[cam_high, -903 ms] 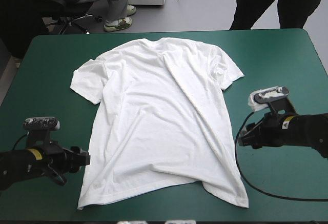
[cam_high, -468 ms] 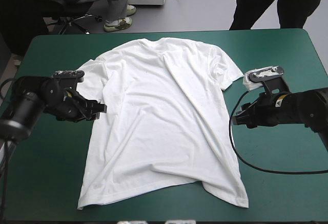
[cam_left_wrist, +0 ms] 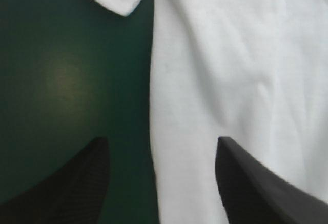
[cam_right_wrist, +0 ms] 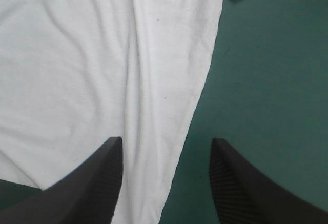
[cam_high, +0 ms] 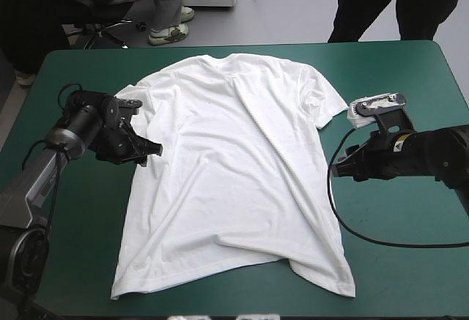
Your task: Fold the cloth
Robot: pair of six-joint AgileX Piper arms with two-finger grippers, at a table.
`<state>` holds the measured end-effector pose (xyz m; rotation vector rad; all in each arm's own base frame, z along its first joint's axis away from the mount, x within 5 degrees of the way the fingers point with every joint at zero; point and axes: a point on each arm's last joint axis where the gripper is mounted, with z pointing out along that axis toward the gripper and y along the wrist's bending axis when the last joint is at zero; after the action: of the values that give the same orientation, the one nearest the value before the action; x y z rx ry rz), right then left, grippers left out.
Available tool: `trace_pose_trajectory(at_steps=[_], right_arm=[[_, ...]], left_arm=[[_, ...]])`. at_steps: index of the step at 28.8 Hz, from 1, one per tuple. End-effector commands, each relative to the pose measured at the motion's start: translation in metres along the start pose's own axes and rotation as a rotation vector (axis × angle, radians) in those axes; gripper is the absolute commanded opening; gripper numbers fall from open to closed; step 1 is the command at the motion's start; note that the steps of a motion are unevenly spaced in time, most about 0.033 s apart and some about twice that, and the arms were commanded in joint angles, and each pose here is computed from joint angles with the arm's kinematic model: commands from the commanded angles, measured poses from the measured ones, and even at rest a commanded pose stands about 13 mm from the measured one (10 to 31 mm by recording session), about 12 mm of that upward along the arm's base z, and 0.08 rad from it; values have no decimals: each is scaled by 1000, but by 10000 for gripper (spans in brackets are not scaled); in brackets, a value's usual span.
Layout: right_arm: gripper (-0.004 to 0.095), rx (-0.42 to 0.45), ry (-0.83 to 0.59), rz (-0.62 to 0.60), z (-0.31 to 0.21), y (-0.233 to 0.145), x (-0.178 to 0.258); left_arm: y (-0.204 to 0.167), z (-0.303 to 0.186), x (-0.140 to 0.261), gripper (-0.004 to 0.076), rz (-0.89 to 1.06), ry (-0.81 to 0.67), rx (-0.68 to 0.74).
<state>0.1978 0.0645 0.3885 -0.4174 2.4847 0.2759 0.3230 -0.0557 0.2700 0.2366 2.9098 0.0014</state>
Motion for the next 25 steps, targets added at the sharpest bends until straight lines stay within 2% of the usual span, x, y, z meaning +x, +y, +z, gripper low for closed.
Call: trace_pose_trajectory(at_steps=[1, 13, 16, 20, 25], right_arm=[[482, -1, -94, 2, -12, 1, -9], [482, -3, -91, 3, -12, 1, -9], [482, -2, -96, 4, -12, 1, -10], [482, -6, -82, 6, -4, 0, -13], [488, -27, -46, 23, 18, -3, -36]], left_arm=[[-2, -5, -11, 418, 3, -71, 11], [-6, 45, -22, 394, 35, 22, 38], [-6, 50, -23, 292, 35, 29, 38], [-6, 54, -23, -12, 40, 42, 38], [-6, 54, -22, -11, 45, 46, 38]])
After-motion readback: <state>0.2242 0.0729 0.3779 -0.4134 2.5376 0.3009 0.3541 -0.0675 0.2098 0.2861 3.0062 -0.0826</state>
